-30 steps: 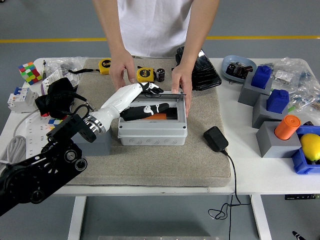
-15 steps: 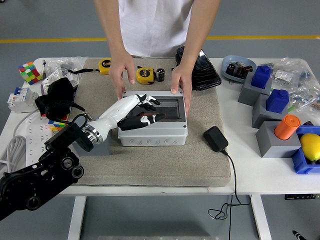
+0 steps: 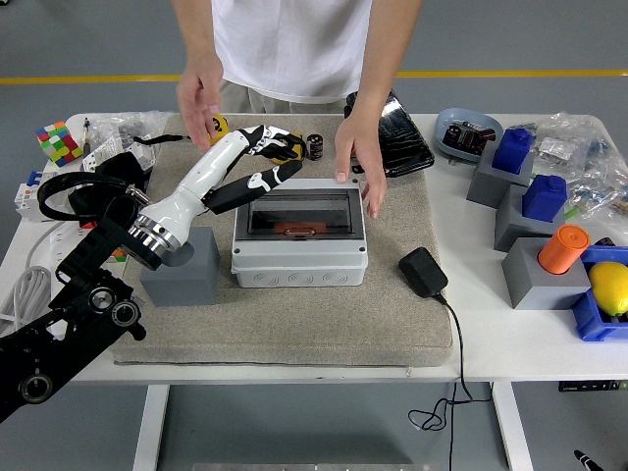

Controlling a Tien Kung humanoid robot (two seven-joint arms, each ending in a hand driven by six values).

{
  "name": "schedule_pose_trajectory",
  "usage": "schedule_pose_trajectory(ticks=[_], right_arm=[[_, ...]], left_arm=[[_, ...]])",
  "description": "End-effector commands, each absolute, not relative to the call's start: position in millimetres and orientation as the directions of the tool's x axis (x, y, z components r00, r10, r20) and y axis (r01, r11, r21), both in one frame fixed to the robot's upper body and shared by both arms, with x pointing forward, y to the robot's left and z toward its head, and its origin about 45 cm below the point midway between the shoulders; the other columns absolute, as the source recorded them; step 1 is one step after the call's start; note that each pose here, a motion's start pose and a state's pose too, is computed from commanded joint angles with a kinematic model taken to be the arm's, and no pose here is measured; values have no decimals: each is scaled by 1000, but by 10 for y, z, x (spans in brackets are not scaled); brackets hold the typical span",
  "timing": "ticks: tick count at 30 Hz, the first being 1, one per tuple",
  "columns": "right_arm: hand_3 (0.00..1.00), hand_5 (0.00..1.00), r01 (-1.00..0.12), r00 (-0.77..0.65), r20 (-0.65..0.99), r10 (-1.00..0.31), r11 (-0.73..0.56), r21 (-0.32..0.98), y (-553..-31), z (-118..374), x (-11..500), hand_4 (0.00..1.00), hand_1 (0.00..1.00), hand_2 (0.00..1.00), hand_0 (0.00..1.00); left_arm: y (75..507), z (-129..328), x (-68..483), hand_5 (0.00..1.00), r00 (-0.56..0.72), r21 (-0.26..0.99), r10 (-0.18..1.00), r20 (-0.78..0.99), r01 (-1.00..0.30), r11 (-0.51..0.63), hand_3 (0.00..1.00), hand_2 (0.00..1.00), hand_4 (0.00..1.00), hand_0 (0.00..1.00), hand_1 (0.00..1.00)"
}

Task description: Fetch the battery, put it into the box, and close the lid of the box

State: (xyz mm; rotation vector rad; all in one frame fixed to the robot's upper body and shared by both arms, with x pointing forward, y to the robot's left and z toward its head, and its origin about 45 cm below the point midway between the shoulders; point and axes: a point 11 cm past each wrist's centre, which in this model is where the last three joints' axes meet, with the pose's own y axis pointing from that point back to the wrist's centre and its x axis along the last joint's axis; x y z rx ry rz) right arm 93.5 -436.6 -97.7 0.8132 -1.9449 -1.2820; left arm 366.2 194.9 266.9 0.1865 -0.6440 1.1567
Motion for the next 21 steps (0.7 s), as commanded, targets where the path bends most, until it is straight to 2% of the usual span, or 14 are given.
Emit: schedule_pose_trajectory(ticks=[7, 21], right_arm=[[549, 468, -136, -586, 189, -788, 326, 935, -4371, -978, 925, 955, 605, 598, 658], [549, 467, -136, -583, 195, -789, 332, 933, -4405, -958, 957, 954, 605, 598, 659]], left_arm=[[2385, 2825, 3734, 960, 99, -282, 872, 480, -923, 260, 711, 666, 998, 659, 673], [3185, 3033, 3752, 957, -135, -356, 900, 415, -934, 23, 711, 672, 998, 661, 679]])
